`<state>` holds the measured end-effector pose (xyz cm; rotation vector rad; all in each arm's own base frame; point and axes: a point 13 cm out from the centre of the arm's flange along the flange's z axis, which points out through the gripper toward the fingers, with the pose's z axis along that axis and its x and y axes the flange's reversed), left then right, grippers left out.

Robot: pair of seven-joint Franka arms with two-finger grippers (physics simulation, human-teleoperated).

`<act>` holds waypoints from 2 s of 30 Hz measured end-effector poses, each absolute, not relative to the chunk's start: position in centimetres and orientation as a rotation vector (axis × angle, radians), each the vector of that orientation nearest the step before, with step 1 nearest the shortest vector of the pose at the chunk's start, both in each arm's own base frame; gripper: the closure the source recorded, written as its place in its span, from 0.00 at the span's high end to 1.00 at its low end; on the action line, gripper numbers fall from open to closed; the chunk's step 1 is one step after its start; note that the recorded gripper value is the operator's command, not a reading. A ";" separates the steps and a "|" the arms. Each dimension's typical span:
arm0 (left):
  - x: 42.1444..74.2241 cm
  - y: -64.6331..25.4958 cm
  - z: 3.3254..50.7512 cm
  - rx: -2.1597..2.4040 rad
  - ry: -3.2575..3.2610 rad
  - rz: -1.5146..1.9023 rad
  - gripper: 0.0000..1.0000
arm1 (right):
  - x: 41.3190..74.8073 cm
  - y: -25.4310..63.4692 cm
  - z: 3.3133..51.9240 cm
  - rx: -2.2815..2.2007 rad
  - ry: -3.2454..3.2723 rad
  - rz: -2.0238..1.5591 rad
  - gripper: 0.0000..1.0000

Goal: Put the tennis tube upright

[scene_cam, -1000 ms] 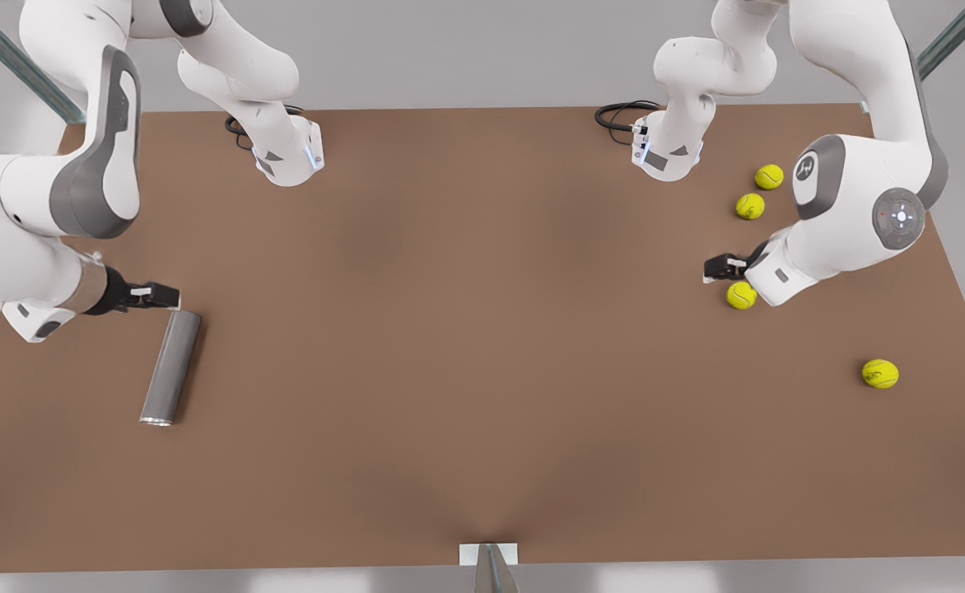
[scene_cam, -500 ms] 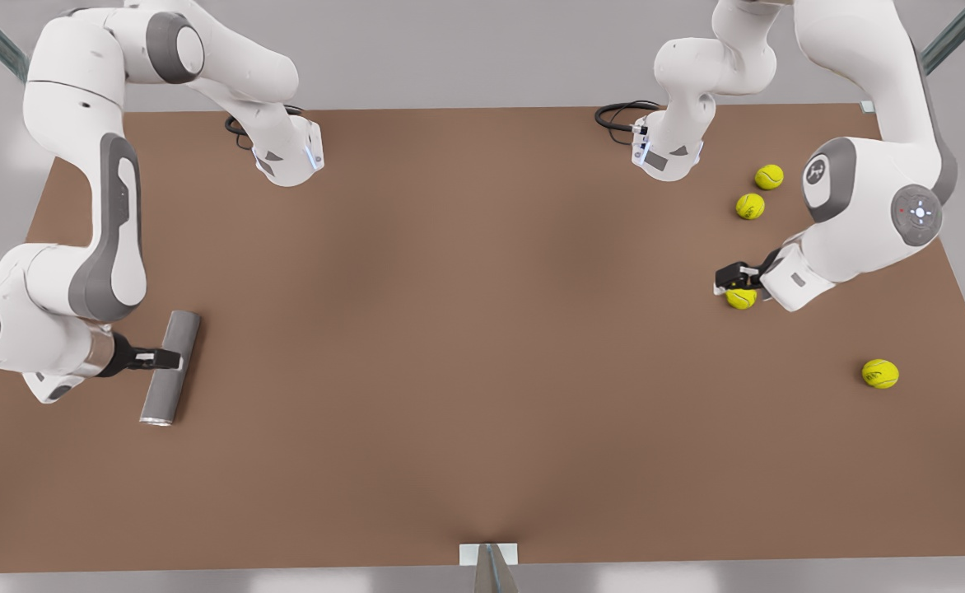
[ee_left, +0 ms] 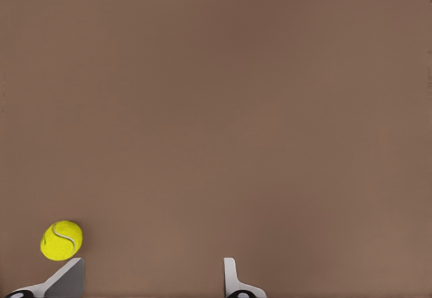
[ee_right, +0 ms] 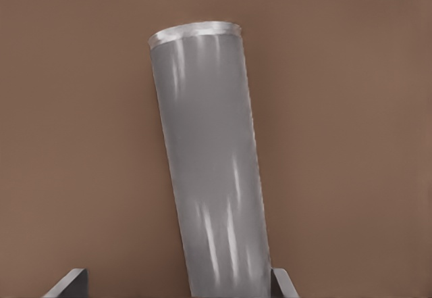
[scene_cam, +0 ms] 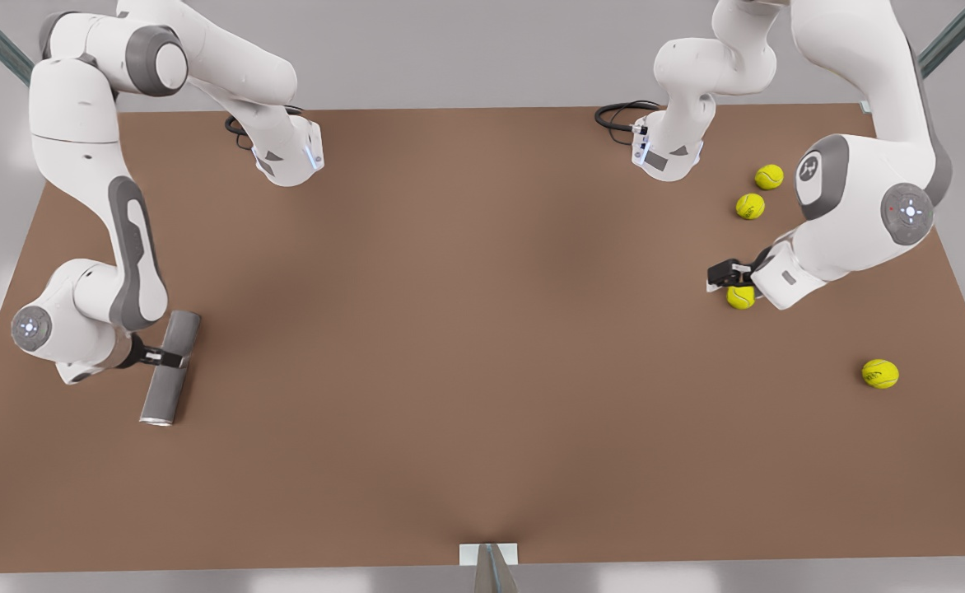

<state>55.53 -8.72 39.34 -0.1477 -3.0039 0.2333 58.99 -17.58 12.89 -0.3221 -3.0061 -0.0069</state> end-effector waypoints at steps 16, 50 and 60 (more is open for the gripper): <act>55.6 -9.2 39.0 -0.121 -3.001 0.227 1.00 | 57.6 -18.1 3.8 -0.283 -2.939 0.042 0.97; 55.4 -9.0 38.9 -0.107 -2.997 0.202 1.00 | 66.4 15.5 13.4 1.496 -2.639 0.156 0.52; 55.4 -9.0 38.8 -0.105 -2.996 0.199 1.00 | 65.1 40.6 6.2 2.337 -2.211 0.048 0.53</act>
